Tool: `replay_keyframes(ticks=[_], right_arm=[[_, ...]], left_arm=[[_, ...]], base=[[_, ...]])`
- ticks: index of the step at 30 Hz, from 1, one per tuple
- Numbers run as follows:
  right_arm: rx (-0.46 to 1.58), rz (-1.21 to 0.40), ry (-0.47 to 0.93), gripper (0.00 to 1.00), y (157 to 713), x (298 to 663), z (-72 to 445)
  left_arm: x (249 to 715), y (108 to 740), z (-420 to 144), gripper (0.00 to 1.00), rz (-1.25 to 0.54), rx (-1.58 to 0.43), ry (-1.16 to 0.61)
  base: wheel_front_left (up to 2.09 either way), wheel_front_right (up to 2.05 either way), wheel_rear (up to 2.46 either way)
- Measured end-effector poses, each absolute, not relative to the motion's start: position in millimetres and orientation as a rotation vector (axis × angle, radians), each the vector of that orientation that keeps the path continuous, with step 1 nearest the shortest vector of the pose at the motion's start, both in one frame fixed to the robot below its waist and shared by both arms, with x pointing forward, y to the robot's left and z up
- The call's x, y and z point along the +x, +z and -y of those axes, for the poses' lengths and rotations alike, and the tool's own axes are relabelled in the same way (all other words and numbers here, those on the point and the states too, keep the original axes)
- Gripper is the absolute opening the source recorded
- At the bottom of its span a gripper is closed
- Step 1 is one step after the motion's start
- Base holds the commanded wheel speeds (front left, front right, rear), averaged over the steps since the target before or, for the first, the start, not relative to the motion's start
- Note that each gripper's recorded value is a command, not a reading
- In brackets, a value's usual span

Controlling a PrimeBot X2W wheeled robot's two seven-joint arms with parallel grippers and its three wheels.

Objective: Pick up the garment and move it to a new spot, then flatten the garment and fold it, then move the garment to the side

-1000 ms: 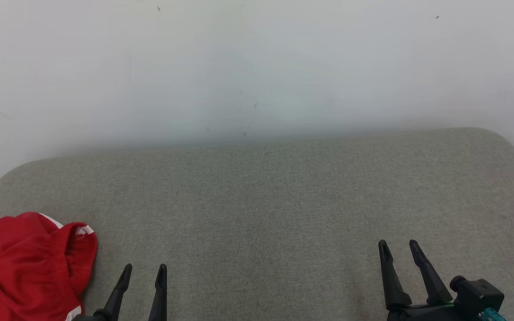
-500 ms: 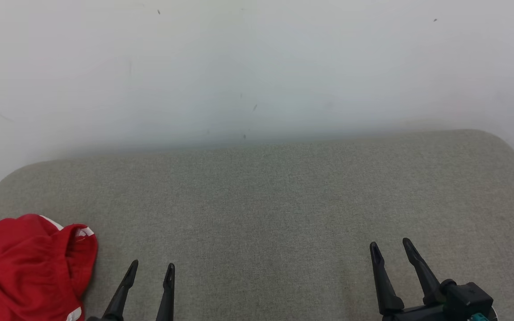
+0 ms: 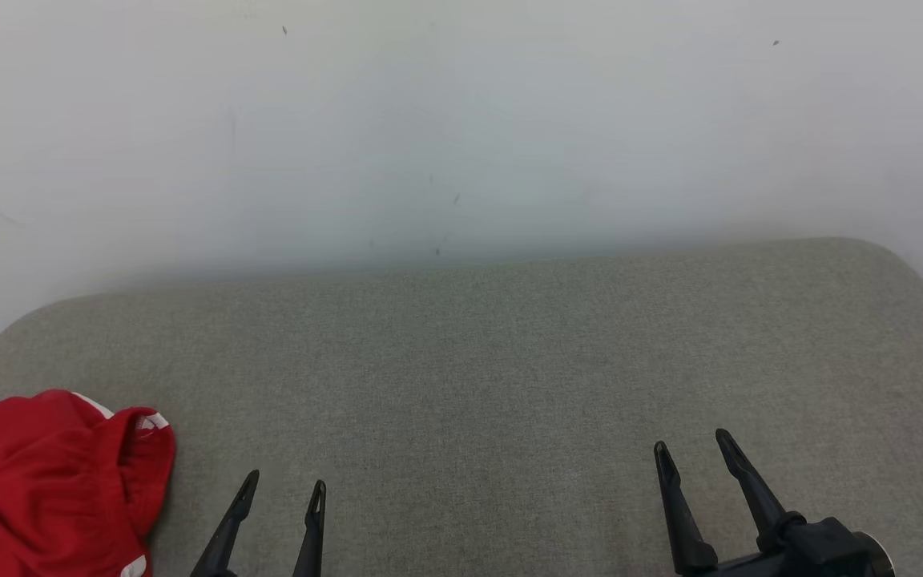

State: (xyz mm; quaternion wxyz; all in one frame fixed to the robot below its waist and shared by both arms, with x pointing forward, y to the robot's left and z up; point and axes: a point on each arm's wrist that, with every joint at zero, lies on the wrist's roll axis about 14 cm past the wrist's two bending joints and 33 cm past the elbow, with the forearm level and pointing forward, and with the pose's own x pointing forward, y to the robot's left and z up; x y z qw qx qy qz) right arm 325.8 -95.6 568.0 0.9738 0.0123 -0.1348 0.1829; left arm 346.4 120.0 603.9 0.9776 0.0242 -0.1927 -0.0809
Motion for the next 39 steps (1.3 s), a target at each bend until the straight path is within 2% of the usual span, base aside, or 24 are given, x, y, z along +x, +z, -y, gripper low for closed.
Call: replay_keyframes(ticks=[21,39], right_arm=[[0.002,0.263,0.378,1.00,563,321,94],[0.022,0.263,0.497,1.00,565,328,57]], left_arm=[[347,591,-123,1.00,0.349,0.041,-0.167],[331,586,-176,1.00,0.334,0.043,-0.002]], base=[[0.00,0.00,0.00],[0.00,0.00,0.00]])
